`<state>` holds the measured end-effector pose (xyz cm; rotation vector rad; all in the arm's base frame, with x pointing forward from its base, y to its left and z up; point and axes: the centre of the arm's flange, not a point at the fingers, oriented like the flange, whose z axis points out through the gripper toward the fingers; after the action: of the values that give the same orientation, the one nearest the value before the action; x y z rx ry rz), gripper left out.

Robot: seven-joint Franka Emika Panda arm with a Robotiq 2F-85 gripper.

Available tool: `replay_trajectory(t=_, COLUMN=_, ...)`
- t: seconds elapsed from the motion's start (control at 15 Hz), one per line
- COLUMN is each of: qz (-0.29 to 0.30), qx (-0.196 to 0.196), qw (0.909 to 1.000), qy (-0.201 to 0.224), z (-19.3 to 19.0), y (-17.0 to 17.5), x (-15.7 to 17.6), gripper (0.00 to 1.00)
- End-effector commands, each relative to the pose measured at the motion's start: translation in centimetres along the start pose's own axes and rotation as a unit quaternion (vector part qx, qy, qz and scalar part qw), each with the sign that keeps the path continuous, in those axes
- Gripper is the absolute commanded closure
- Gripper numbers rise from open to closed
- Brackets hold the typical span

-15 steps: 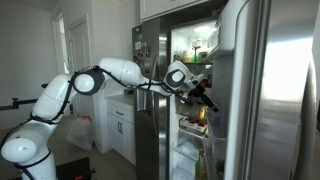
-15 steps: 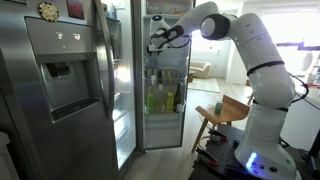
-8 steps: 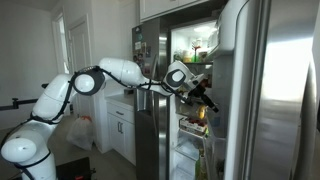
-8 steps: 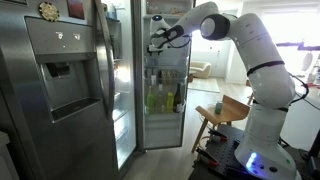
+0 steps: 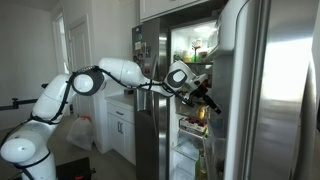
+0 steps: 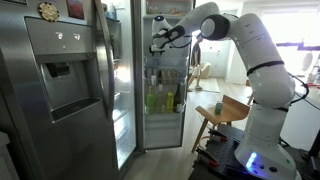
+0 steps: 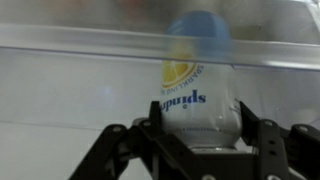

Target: Move the can in the fridge to the right

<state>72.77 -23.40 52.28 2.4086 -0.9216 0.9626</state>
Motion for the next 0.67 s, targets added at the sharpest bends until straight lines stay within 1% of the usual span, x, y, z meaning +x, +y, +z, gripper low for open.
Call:
replay_trajectory(t=0.0, qz=0.014, qx=-0.012, qw=0.9998, qy=-0.007, z=-0.5, y=1.4, x=0.2, gripper=0.53)
replay_trajectory(t=0.6, qz=0.028, qx=-0.026, qw=0.9992, qy=-0.009, z=-0.2, y=4.5, x=0.1, gripper=0.53)
